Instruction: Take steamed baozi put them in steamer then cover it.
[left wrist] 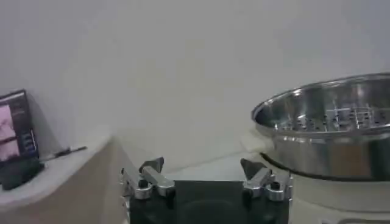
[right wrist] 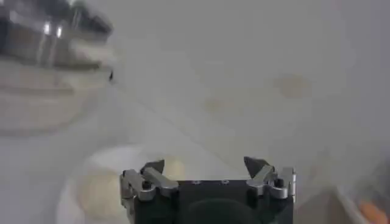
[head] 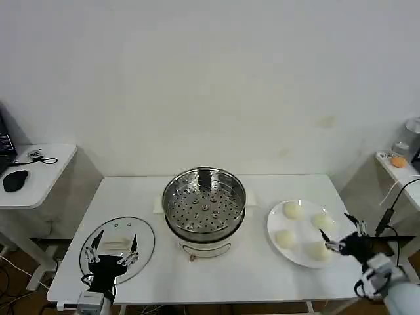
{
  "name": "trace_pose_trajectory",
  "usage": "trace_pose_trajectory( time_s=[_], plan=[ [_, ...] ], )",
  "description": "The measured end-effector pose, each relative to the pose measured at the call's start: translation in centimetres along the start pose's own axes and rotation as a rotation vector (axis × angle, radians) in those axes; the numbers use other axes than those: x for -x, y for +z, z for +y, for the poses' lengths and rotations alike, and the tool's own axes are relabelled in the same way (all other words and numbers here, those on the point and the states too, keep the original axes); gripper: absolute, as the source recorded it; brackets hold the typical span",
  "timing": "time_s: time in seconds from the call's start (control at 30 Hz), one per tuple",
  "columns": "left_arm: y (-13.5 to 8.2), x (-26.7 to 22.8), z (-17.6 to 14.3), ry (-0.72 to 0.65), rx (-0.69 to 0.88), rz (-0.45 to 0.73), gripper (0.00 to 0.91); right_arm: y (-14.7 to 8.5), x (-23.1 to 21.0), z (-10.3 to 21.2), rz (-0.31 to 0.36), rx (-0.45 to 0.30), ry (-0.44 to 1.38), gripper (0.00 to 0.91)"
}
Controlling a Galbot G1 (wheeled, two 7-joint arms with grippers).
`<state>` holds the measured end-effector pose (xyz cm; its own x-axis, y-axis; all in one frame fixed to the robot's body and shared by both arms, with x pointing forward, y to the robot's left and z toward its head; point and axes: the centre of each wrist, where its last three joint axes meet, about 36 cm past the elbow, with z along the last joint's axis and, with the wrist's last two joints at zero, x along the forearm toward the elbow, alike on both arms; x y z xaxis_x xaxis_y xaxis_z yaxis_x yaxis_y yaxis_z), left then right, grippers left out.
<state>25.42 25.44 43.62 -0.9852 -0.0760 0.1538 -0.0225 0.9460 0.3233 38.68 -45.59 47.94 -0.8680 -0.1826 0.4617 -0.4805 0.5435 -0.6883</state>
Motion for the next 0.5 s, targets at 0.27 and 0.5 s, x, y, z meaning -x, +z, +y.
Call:
trace_pose_trajectory(
  time_s=[0.27, 0.5],
  plan=[
    [-0.4, 0.2, -0.3, -0.01, 0.03, -0.017, 0.907, -0.8, 5.2, -6.8, 0.038, -0.26, -0.231, 0.907],
    [-0.6, 0.7, -0.2, -0.019, 0.052, -0.026, 0.907, -2.6, 10.7, -9.7, 0.072, -0.411, -0.464, 0.907]
  ],
)
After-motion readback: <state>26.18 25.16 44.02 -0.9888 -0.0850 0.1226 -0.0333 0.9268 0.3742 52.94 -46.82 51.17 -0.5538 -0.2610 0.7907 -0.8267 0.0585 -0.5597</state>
